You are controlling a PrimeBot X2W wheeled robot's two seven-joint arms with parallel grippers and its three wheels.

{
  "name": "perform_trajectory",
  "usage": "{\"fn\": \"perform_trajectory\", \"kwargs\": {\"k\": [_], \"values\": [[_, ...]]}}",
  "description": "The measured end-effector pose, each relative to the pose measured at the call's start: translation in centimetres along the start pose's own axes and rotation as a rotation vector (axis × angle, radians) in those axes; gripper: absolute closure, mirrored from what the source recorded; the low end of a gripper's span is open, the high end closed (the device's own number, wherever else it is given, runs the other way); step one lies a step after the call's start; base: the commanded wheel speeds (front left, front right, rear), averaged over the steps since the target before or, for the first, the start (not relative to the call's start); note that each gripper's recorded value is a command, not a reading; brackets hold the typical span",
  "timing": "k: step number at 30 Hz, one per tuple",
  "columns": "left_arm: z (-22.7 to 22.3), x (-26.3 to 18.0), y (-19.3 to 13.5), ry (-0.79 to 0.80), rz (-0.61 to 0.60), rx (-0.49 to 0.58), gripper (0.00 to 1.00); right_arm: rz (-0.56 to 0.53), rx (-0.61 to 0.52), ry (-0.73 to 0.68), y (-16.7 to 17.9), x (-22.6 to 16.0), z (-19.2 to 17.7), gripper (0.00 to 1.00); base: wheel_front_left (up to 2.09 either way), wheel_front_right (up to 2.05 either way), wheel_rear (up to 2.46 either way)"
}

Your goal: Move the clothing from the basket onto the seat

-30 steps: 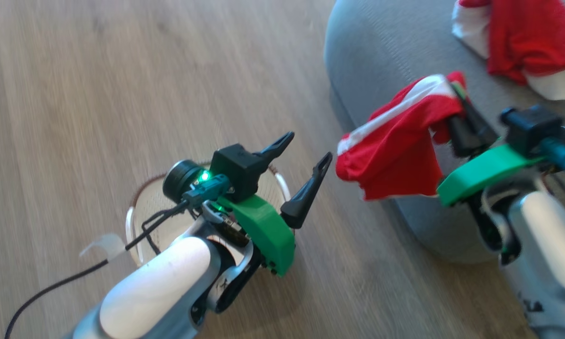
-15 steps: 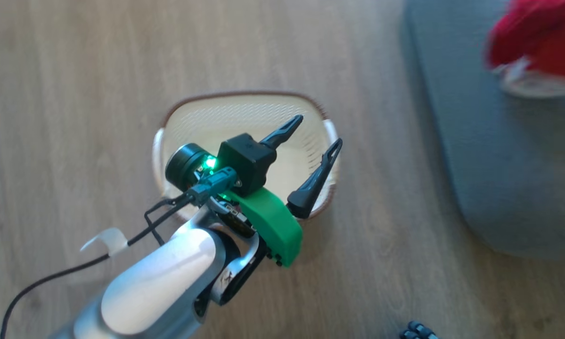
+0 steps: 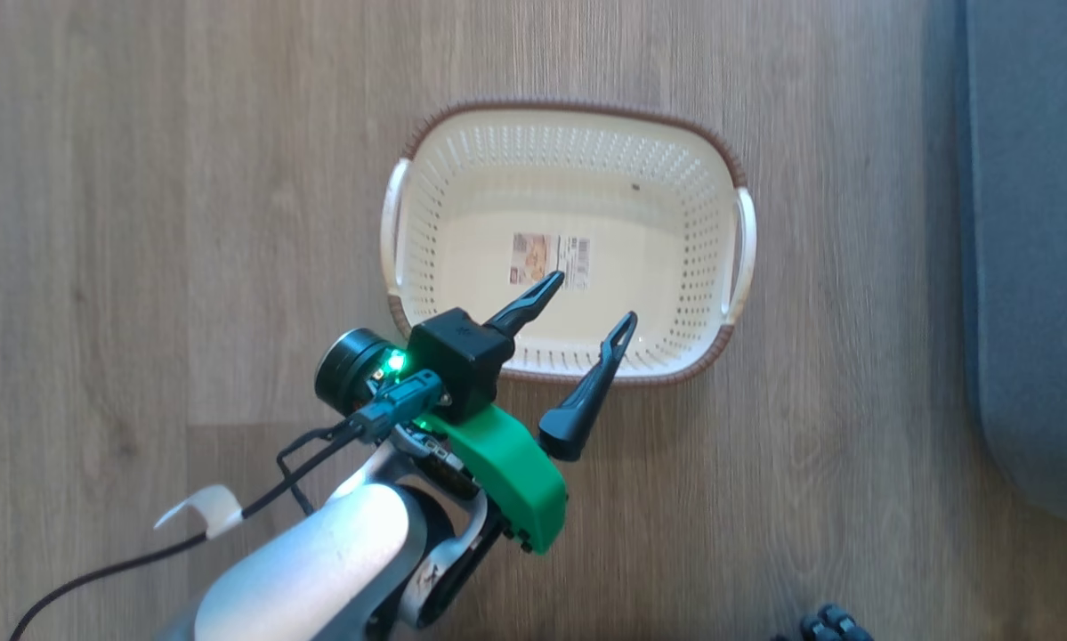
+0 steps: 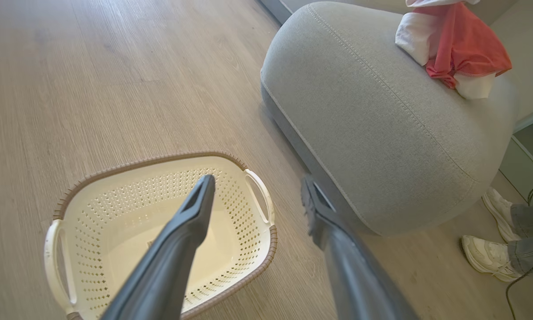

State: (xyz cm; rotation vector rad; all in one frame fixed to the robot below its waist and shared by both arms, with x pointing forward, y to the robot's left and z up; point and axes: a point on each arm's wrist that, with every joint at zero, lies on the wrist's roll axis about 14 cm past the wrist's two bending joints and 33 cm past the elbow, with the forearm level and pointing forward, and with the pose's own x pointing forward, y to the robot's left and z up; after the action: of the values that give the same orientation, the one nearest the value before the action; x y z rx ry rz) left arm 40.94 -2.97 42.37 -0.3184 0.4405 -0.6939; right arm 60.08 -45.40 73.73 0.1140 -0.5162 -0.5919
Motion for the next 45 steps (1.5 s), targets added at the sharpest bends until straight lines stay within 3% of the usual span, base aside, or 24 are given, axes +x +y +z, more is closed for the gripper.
{"fn": "perform_trajectory", "kwargs": {"k": [5, 11, 13, 16, 17, 18, 26, 36, 45], "values": [[-1.7, 0.7, 0.9, 0.039, 0.011, -0.051, 0.00, -0.118, -0.099, 0.111, -4.9, -1.3, -5.7, 1.00, 0.00, 0.00, 0.00], [-4.2, 1.7, 2.7, 0.112, 0.028, -0.070, 0.00, -0.214, -0.249, 0.379, -11.0, -8.1, -17.2, 1.00, 0.00, 0.00, 0.00], [-4.6, 1.9, 2.9, 0.121, 0.027, -0.074, 0.00, -0.226, -0.276, 0.413, -11.8, -9.1, -18.4, 0.94, 0.00, 0.00, 0.00], [-5.6, 2.4, 3.4, 0.150, 0.027, -0.085, 0.00, -0.252, -0.360, 0.493, -13.8, -11.2, -20.4, 0.65, 0.00, 0.00, 0.00], [-5.6, 2.6, 3.5, 0.148, 0.025, -0.089, 0.00, -0.261, -0.378, 0.506, -14.3, -11.6, -20.5, 0.15, 0.00, 0.00, 0.00], [-5.7, 2.7, 3.6, 0.148, 0.025, -0.092, 0.00, -0.268, -0.391, 0.515, -14.7, -11.8, -20.6, 0.00, 0.00, 0.00, 0.00], [-4.5, 3.7, 3.1, 0.119, 0.008, -0.079, 0.00, -0.189, -0.515, 0.559, -14.3, -11.7, -19.0, 0.00, 0.00, 0.00, 0.00], [0.1, 4.0, 2.8, -0.013, 0.026, -0.037, 0.00, -0.023, -0.536, 0.524, -12.6, -12.6, -15.9, 0.00, 0.00, 0.00, 0.00], [3.9, 0.9, 5.8, -0.154, 0.187, -0.017, 0.00, 0.190, -0.339, 0.410, -6.5, -16.6, -12.5, 0.00, 0.00, 0.00, 0.00]]}}
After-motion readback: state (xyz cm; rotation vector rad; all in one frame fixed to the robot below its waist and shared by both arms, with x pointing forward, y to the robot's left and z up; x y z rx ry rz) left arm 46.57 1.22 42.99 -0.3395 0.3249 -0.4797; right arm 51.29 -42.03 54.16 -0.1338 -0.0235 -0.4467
